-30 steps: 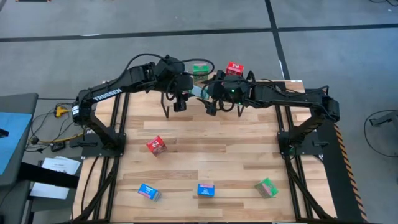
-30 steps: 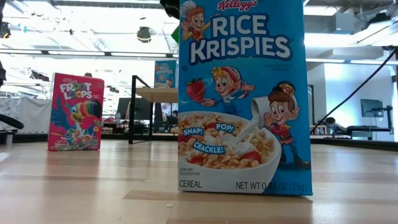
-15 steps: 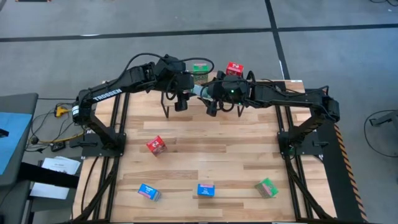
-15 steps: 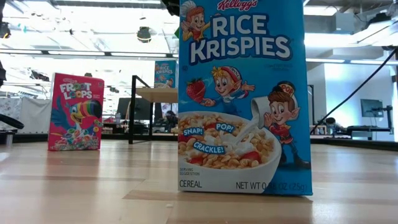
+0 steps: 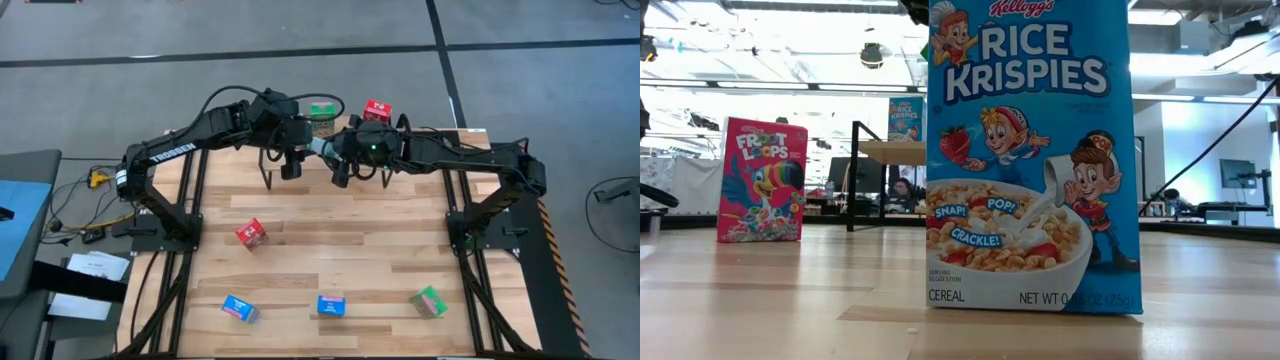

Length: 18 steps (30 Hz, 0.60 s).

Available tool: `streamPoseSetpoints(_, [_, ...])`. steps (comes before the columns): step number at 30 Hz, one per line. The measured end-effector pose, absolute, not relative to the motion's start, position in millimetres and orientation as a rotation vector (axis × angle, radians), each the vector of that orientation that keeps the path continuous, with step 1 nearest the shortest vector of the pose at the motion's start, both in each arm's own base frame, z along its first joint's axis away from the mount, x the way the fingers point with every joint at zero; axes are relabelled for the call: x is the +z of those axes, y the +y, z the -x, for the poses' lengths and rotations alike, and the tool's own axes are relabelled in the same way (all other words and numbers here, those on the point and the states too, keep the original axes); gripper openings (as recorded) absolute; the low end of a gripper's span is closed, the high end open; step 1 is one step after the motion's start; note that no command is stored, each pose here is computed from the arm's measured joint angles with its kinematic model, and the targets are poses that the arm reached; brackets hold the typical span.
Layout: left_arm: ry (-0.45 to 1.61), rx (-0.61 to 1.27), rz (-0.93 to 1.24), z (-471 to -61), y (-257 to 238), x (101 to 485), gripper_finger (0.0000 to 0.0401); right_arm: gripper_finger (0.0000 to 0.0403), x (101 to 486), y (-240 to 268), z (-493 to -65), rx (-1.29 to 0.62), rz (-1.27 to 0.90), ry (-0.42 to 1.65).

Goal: Stack cereal on shelf
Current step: Put the top green cereal box on the shelf aligned with the green cereal box

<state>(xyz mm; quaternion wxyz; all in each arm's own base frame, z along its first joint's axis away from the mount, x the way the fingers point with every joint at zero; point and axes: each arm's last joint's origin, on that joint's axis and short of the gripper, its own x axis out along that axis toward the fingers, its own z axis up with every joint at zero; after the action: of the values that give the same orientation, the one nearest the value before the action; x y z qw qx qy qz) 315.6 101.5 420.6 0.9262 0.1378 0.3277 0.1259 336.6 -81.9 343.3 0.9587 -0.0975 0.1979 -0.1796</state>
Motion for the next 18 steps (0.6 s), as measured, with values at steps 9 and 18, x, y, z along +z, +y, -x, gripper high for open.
streamPoseSetpoints(9, [0.667, 0.257, -0.3, -315.8, 101.8, 421.3, 0.0205, 0.0218, 343.2, -81.6, -336.7, -0.361, 0.19, 0.401])
streamPoseSetpoints(18, [0.661, 0.238, -0.292, -316.0, 100.9, 421.4, 0.0247, 0.0218, 342.9, -81.5, -336.6, -0.365, 0.171, 0.401])
